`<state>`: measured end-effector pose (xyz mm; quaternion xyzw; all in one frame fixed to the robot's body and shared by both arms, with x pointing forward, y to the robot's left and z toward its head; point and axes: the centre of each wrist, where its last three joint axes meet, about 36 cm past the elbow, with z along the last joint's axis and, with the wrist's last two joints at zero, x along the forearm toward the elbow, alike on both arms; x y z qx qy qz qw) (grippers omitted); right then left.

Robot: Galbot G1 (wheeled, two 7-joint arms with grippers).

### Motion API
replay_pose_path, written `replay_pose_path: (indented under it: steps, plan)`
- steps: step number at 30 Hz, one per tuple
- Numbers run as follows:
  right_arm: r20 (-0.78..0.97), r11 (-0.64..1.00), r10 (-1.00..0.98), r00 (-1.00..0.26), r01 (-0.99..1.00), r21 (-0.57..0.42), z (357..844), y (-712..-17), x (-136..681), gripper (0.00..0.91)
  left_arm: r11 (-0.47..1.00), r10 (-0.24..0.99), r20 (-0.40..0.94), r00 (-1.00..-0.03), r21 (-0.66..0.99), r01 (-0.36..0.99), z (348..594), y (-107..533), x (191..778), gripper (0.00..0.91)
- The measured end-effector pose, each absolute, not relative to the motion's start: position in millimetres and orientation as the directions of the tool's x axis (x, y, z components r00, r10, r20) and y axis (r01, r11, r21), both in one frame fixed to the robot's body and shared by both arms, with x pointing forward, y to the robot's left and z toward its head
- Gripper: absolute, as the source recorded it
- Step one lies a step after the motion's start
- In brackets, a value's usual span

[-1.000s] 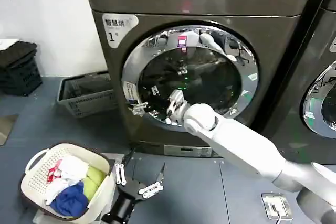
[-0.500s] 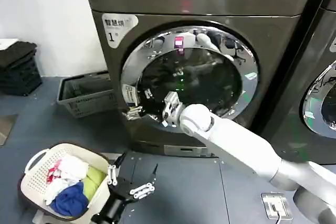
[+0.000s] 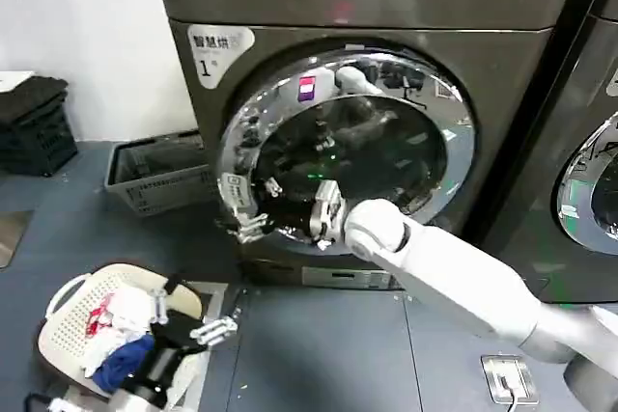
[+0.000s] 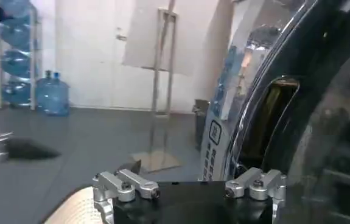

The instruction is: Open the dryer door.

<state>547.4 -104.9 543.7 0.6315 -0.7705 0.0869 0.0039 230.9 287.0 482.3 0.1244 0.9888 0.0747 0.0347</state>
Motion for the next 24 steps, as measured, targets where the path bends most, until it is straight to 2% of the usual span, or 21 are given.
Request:
replay_pose_path:
  steps: [13,24]
  plan:
    - [0.131,0.048,-0.989,-0.062,-0.993,-0.108,546,-147,517,0.907,0.954,0.254,-0.087,-0.963,0.187,0.235,496,343,258,0.907]
    - [0.16,-0.065,-0.986,0.048,-0.992,-0.106,551,-181,488,0.907,0.939,0.291,-0.106,-0.951,0.221,0.263,504,362,285,0.907]
